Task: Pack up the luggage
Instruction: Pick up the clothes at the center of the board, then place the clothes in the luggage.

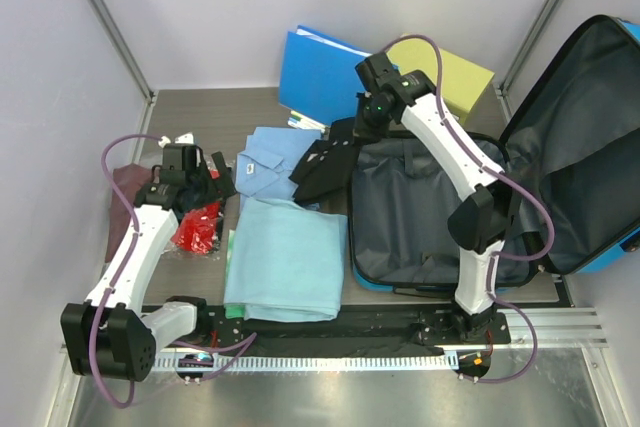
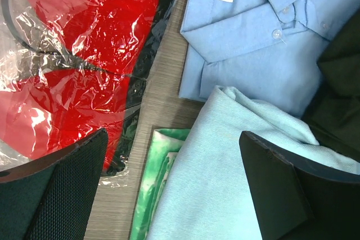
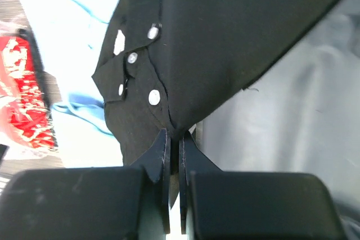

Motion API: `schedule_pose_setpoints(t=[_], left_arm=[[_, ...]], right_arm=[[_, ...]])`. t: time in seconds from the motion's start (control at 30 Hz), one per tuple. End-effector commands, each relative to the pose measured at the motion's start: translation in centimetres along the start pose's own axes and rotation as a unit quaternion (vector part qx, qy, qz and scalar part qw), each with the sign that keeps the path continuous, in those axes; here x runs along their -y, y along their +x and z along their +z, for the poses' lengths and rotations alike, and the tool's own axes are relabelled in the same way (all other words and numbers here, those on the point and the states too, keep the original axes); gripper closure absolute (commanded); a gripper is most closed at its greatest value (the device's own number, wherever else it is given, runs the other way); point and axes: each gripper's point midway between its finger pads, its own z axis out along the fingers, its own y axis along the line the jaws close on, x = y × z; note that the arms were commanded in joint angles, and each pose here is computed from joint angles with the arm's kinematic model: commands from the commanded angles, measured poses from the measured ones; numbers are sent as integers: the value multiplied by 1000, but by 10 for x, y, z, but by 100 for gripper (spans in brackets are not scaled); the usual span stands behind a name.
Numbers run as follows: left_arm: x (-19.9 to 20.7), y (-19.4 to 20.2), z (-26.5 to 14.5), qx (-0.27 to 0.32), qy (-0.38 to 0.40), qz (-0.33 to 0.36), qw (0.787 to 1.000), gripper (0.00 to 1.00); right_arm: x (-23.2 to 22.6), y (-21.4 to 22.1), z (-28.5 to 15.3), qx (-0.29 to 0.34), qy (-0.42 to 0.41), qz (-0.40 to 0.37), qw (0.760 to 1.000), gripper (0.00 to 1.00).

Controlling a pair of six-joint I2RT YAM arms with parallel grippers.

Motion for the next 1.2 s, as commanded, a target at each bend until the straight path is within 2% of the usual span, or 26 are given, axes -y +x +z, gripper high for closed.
schedule_pose_setpoints(t=[0.0,0.3,0.53,0.93,1.17], left_arm=[[6,-4,1,11,14,5,1000,0],[4,-3,1,12,13,7,1000,0],[3,-1,1,12,14,5,1000,0],[2,-2,-1,16,10,10,1000,0],[3,-5,0,19,11,14,1000,0]], right_arm=[[31,11,-34,-10,24,-14,1000,99],[101,37,-47,-43,66,-12,997,99],[152,51,-44,-78,114,-45,989,99],[200,35,-13,-90,159,-77,980,99],[221,46,8,-110,180,-75,974,99]])
